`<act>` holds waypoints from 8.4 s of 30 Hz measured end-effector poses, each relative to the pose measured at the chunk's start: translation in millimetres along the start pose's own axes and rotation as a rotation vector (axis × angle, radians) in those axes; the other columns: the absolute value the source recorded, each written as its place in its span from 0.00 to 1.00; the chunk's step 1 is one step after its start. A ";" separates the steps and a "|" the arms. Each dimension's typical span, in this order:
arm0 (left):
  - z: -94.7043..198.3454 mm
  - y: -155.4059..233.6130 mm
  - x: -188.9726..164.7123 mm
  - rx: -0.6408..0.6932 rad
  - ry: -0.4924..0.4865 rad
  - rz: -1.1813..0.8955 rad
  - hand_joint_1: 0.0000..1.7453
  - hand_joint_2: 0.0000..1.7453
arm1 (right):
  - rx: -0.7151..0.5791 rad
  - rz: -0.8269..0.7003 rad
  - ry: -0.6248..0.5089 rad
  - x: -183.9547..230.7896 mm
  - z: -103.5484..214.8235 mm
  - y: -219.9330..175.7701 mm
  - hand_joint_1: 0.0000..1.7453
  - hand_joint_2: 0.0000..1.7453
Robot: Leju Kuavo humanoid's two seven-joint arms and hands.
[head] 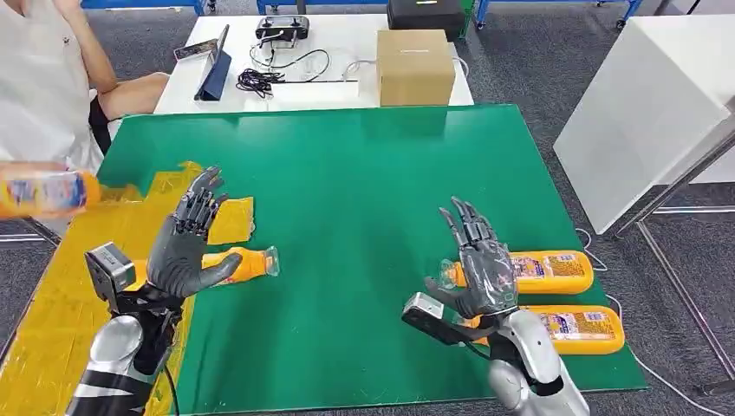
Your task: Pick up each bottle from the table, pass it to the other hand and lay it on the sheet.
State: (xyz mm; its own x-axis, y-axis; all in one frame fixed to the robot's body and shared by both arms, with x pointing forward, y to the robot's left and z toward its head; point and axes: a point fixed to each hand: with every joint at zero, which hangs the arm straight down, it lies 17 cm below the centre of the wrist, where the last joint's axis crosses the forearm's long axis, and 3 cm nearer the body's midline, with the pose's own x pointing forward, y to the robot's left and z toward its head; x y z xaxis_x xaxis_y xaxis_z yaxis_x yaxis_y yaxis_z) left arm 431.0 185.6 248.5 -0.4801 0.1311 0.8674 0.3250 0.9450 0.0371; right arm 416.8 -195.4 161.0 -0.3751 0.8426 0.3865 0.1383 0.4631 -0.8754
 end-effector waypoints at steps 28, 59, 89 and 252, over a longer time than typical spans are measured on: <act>17.5 -25.8 -23.4 0.017 0.066 0.072 0.00 1.00 | 0.397 0.226 0.190 -198.3 17.2 -24.2 0.00 1.00; -3.0 -26.2 -31.6 0.016 0.061 0.109 0.00 1.00 | 0.802 0.206 0.362 -284.8 93.6 -3.9 0.00 1.00; -7.4 -41.8 -35.4 -0.008 0.083 0.125 0.00 1.00 | 0.469 0.236 0.280 -205.7 23.3 79.8 1.00 1.00; 69.9 174.5 -212.0 -0.779 0.840 -1.133 1.00 1.00 | -0.366 -0.754 -0.159 78.4 -27.6 -66.7 0.00 1.00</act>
State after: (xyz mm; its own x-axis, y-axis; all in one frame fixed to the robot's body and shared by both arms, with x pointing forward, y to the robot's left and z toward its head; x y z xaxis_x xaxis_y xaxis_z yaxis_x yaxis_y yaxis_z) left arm 532.5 343.6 36.3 -0.2747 -0.9353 0.2231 0.5716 0.0277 0.8201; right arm 403.4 -152.7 257.7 -0.6059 0.2372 0.7593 0.0771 0.9675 -0.2407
